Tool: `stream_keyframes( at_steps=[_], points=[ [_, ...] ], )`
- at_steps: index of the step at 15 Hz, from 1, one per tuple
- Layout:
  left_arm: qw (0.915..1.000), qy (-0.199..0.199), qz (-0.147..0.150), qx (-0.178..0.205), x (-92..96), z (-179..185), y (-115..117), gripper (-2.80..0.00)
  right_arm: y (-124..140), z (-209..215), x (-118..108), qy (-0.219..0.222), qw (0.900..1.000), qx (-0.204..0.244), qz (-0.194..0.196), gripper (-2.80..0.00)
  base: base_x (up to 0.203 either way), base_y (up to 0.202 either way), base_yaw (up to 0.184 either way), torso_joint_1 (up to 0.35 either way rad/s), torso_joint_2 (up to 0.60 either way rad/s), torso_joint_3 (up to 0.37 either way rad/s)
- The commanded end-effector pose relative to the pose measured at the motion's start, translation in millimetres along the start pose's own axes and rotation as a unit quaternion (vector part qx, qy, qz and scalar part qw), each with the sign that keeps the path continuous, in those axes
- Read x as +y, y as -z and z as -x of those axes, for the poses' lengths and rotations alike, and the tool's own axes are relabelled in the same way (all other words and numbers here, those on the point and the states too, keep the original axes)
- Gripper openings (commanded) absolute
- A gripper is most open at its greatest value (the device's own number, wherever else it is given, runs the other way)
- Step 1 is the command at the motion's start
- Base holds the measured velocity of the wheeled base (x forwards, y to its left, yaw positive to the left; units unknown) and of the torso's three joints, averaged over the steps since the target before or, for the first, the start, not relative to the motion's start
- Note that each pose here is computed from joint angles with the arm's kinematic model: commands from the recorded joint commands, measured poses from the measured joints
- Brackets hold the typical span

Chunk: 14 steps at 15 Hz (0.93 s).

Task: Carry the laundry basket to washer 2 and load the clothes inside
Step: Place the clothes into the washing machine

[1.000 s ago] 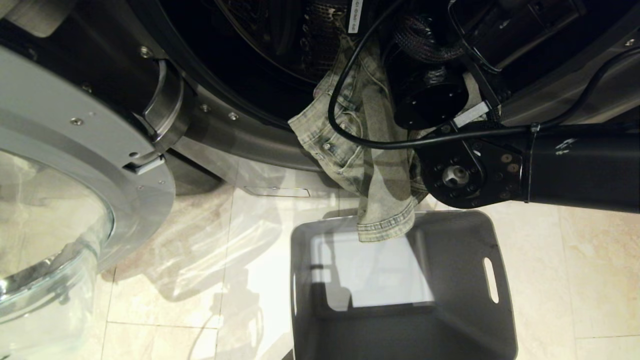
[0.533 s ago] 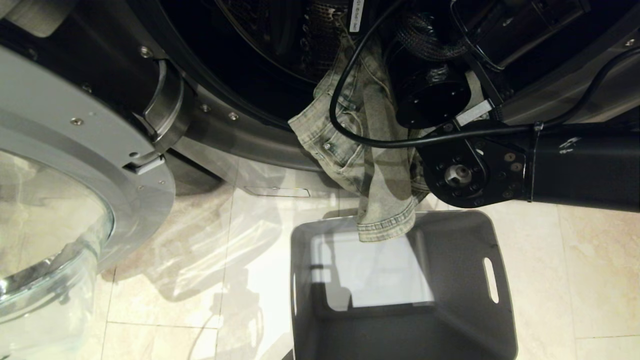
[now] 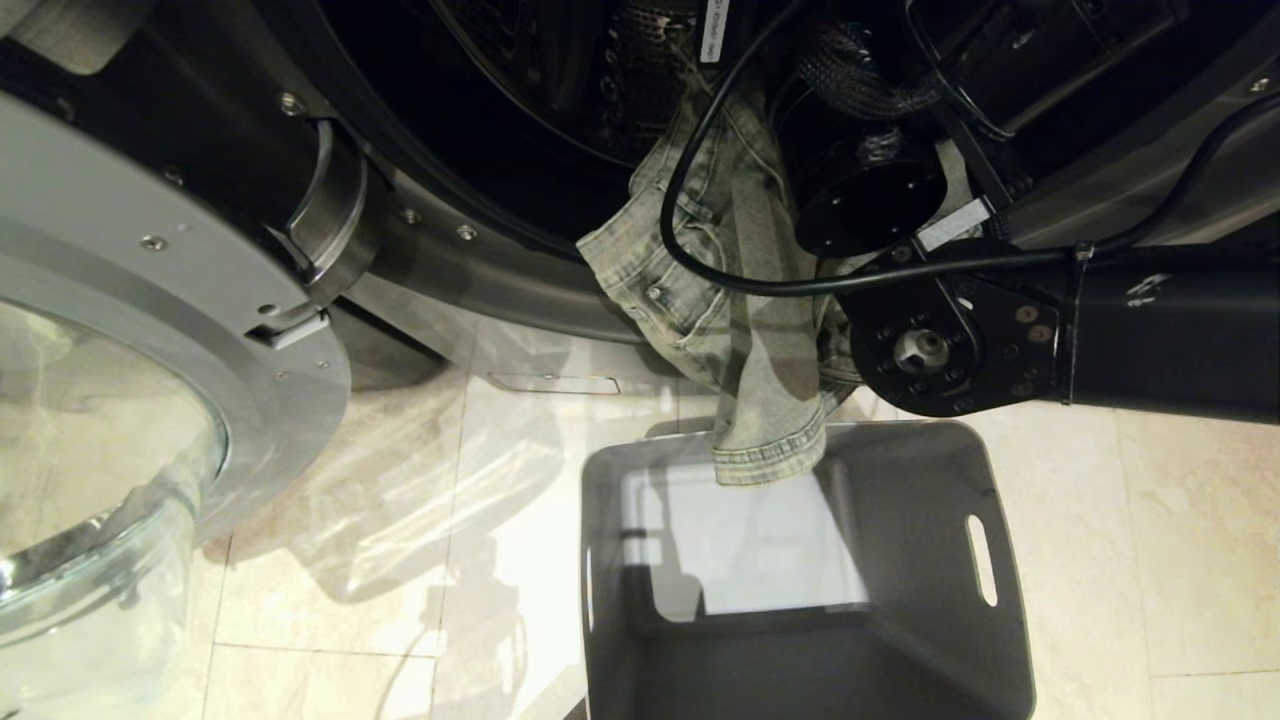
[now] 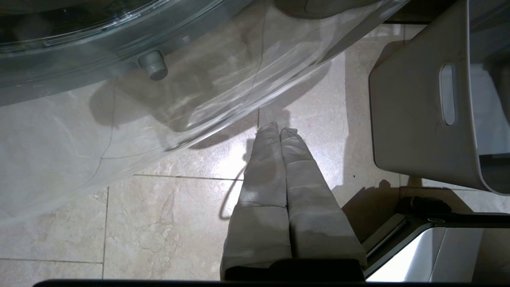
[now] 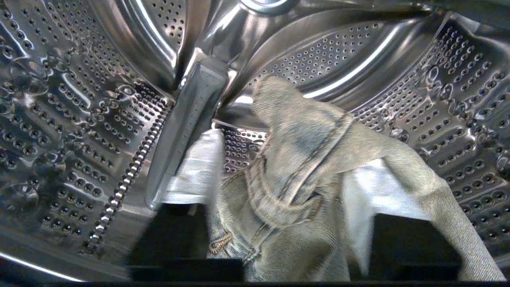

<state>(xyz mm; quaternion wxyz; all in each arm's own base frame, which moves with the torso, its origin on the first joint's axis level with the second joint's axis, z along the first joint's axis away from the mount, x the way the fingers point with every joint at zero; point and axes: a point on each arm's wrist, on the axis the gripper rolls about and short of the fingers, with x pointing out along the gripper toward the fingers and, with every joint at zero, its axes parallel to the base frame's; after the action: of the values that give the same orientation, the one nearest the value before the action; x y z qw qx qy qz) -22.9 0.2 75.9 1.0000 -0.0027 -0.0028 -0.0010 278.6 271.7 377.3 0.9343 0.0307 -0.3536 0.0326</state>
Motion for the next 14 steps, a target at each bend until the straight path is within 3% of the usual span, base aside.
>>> stream_keyframes(
  at_steps=[1,14],
  points=[
    [1.0,0.0,0.0,0.0,0.0,-0.1,-0.1,-2.8,-4.4,-0.2,-1.6,0.003,1.0,-0.004,-0.002,0.0,0.0,0.0,0.0,0.0,0.0,0.0],
    [1.0,0.0,0.0,0.0,0.0,-0.1,-0.1,-2.8,-5.9,-0.5,-1.5,-0.007,1.0,0.015,0.021,0.0,0.0,0.0,0.0,0.0,0.0,0.0]
  ],
)
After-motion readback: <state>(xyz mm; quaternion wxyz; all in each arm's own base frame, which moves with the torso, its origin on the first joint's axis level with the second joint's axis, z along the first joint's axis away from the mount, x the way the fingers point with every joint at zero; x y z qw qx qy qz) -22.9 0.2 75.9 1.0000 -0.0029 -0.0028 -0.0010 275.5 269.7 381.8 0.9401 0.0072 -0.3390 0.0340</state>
